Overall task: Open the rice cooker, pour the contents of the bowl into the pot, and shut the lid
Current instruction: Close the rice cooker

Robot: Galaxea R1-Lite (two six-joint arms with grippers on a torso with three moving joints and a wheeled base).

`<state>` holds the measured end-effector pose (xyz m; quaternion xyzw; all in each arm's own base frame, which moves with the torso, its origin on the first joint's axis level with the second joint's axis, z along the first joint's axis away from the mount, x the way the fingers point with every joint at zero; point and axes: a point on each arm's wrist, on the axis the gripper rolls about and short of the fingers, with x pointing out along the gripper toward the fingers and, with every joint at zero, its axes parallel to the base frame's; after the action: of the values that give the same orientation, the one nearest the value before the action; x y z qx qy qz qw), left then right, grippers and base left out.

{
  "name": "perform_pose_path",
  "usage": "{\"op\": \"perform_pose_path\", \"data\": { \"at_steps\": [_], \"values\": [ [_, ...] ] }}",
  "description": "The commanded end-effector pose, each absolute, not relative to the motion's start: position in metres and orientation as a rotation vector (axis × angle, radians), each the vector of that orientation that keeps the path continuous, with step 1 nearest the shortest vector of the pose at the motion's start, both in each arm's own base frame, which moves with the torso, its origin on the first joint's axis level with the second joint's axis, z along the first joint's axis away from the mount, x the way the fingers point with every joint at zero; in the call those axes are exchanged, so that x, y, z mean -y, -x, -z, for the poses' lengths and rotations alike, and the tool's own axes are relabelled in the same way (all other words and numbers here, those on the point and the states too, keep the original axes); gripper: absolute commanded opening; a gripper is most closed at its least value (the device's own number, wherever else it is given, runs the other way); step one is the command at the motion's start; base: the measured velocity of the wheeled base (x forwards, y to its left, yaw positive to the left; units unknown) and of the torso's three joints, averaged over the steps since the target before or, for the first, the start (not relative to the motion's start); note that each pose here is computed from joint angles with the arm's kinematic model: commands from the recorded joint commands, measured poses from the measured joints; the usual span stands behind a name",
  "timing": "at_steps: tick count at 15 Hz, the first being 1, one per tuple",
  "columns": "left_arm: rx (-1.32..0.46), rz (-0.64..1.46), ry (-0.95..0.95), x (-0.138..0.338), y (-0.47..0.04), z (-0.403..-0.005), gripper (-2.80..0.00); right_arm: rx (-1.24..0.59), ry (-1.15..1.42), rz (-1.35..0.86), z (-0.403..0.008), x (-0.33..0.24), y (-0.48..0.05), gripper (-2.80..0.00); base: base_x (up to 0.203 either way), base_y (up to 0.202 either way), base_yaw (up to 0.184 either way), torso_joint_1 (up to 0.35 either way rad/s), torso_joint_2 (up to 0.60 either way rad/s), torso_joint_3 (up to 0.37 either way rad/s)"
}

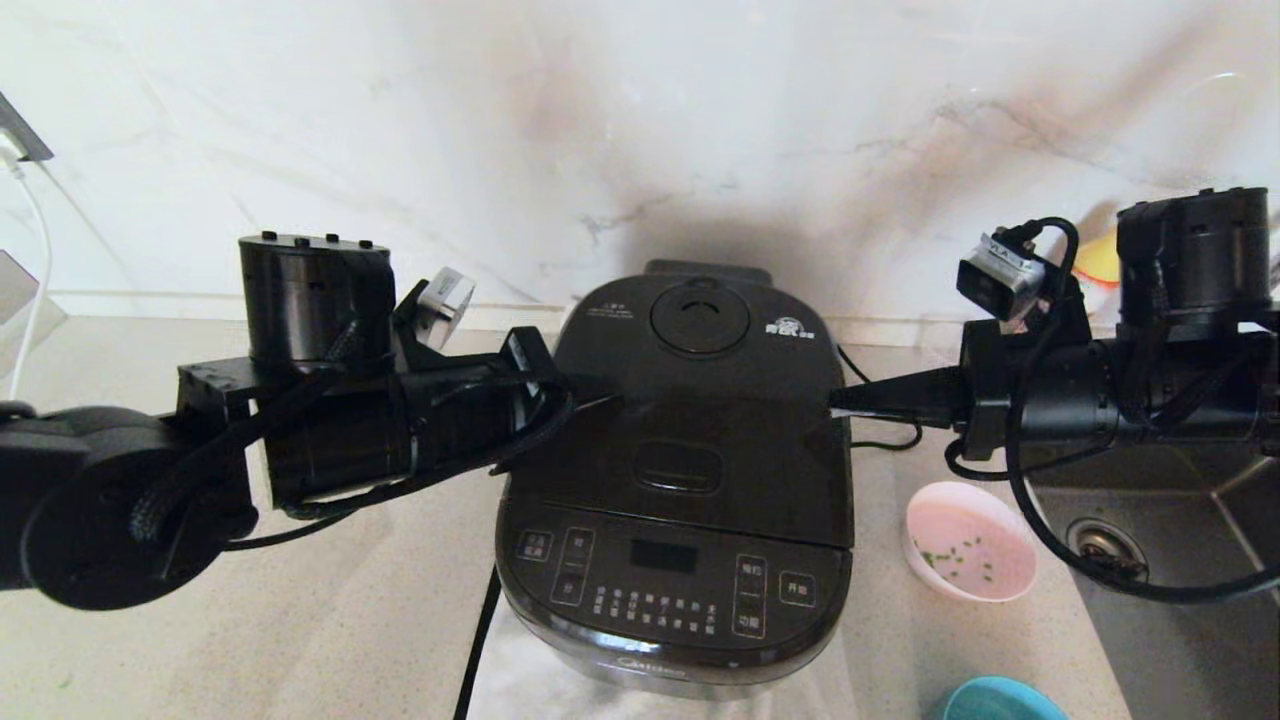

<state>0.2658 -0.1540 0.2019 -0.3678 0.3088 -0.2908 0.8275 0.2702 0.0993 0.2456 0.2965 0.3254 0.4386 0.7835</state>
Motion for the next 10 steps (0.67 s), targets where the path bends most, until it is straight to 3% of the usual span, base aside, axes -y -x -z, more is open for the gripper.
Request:
{"op": "perform_pose_path", "data": {
  "at_steps": [1, 6, 10],
  "values": [
    [-0.708, 0.559, 0.792, 0.147, -0.269, -0.186, -2.80, -0.733, -0.641, -0.962, -0.240, -0.106, -0.271, -2.80, 0.000, 0.000, 0.000, 0.000, 0.00, 0.000],
    [-0.702, 0.525, 0.796, 0.138, -0.271, -0.184, -2.80, -0.738, -0.636, -0.981, -0.241, -0.113, -0.270, -2.80, 0.000, 0.000, 0.000, 0.000, 0.00, 0.000],
    [-0.497, 0.568, 0.825, 0.121, -0.259, -0.241, -2.80, -0.655, -0.629, -0.988, -0.266, -0.105, -0.262, -2.80, 0.000, 0.000, 0.000, 0.000, 0.00, 0.000]
  ]
}}
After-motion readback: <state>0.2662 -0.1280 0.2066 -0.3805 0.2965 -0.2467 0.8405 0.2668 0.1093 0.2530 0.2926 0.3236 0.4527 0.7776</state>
